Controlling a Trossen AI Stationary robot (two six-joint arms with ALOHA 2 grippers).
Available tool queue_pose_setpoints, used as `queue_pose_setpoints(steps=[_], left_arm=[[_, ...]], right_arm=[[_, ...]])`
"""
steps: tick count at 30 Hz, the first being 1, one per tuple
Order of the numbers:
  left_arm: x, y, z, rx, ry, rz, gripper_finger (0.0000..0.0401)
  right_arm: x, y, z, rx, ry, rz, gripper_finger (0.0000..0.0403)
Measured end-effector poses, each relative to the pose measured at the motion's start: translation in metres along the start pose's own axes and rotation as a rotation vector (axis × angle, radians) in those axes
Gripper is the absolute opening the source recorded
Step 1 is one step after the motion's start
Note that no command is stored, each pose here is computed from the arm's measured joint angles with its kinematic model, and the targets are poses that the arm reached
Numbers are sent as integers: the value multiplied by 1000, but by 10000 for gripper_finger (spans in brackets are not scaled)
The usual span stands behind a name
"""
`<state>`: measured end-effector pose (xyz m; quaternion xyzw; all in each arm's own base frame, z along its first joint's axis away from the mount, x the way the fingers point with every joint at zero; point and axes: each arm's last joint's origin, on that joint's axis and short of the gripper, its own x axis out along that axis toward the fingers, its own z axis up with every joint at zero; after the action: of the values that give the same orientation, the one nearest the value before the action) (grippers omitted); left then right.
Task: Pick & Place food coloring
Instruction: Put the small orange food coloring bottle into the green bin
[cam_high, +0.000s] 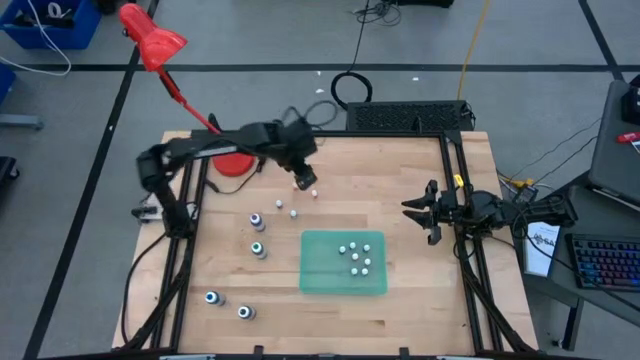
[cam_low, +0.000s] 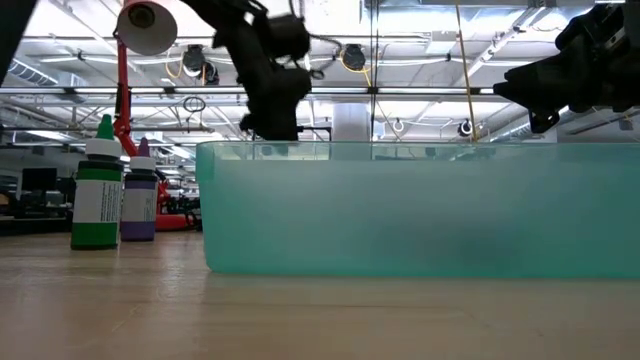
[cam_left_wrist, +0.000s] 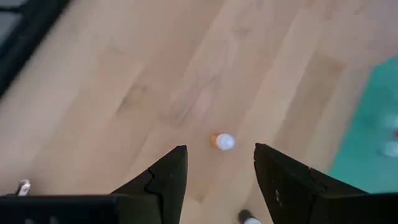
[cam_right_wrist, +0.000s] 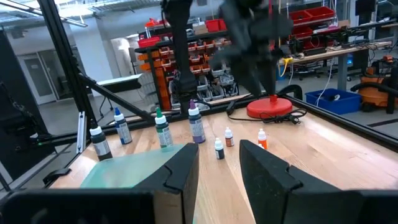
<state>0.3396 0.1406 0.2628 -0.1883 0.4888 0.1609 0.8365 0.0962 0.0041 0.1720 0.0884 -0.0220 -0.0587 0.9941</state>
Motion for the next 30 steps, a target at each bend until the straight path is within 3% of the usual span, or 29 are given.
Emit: queue_pose_setpoints(steps=[6, 13, 17, 25, 30], left_arm=[[49, -11, -2, 167, 119, -8, 186], [76, -28, -15, 520, 202, 7, 186], [87, -35, -19, 653, 234, 30, 186], [95, -32, -16, 698, 213, 126, 186], [95, -26, -14, 679, 206, 121, 186]], right_arm=[[0, 0, 0, 0, 0, 0, 105], [0, 0, 0, 0, 0, 0, 105], [0, 0, 0, 0, 0, 0, 105], [0, 0, 0, 0, 0, 0, 105], [0, 0, 0, 0, 0, 0, 105]])
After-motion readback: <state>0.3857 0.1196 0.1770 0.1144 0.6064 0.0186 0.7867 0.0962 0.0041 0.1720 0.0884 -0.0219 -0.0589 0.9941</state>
